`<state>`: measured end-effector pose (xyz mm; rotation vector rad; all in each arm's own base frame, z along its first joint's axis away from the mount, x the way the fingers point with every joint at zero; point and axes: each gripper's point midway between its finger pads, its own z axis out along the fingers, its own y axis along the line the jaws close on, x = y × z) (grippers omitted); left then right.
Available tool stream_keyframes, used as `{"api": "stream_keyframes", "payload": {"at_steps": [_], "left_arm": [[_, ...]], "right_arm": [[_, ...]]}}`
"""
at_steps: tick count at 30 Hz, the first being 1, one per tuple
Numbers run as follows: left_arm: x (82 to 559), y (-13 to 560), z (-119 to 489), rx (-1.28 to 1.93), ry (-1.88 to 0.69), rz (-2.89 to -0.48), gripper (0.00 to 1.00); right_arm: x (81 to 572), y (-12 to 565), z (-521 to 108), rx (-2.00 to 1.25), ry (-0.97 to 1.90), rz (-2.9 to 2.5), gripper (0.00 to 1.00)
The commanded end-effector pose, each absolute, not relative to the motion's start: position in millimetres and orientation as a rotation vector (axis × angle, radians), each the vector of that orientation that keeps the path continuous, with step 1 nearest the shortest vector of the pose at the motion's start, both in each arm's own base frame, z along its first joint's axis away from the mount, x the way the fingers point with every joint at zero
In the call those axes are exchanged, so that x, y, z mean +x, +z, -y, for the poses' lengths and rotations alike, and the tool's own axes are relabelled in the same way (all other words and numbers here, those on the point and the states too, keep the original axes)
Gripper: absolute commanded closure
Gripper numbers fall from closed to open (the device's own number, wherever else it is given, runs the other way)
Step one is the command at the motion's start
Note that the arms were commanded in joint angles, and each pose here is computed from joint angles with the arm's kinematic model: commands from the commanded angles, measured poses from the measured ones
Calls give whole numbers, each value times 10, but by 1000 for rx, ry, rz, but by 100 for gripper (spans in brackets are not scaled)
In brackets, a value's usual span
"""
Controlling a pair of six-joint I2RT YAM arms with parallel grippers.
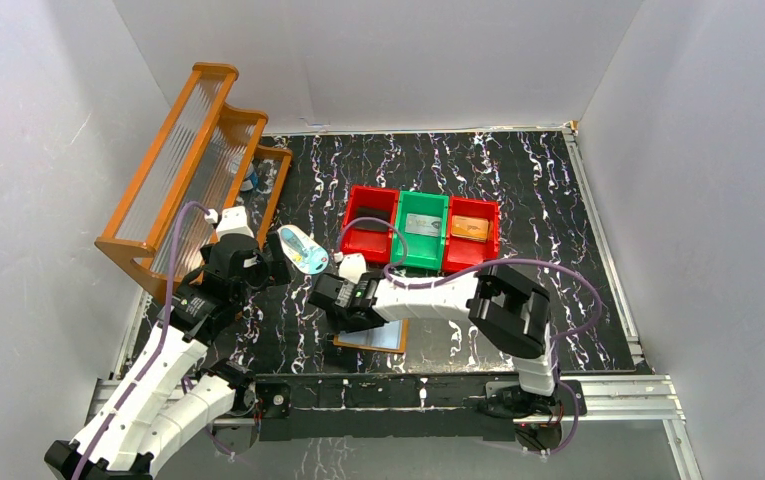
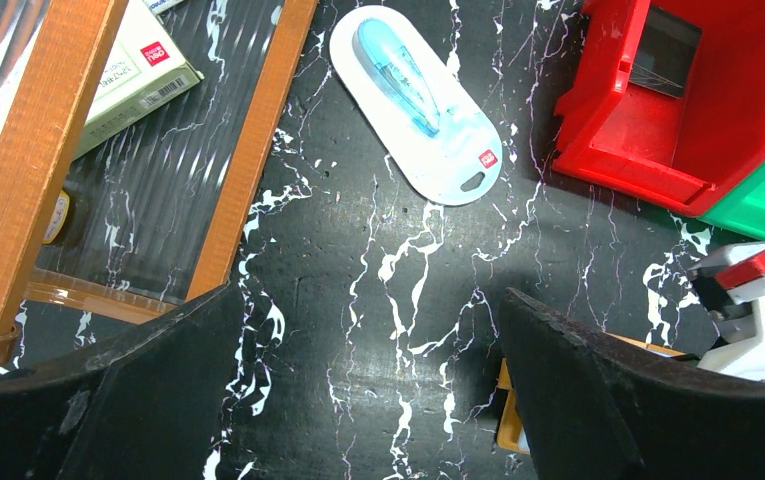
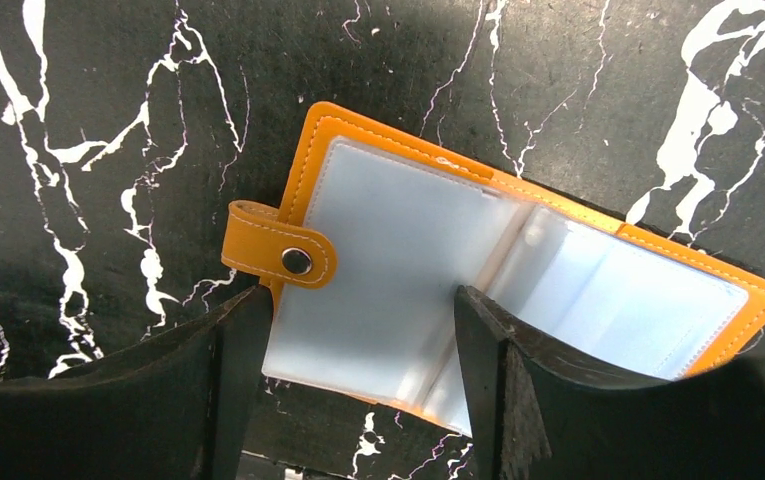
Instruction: Take the credit cards out of the card holder
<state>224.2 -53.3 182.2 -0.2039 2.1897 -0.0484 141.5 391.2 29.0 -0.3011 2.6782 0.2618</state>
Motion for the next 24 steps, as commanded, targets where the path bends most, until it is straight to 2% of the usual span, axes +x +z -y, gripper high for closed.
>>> {"api": "stream_keyframes", "payload": {"at_steps": [1,4,9,14,16,21,24], "left_arm": [[2244,1856,491,-226,-33,-2178,2],[2245,1851,493,-224,-32,-2180,2],[2245,1844,494,-223,-32,-2183,2],[2250,1832,504,-220,-32,-2190,2],[2248,1823,505,-218,-31,-2193,2],[2251,1820,516,-214,-36,-2195,2],[2253,1818,516,-214,-34,-2197,2]], "right_arm": [[1323,43,-3659,-324,27,-2709,26],[1297,-94,-3537,-318,-88,-2711,31],[1281,-70,-3602,-329,31,-2707,47],[1297,-15,-3642,-360,71,-2702,49],[1303,58,-3716,-381,116,-2695,47],[1397,436,-3756,-377,157,-2629,30],[1454,612,-3642,-340,120,-2598,26]]}}
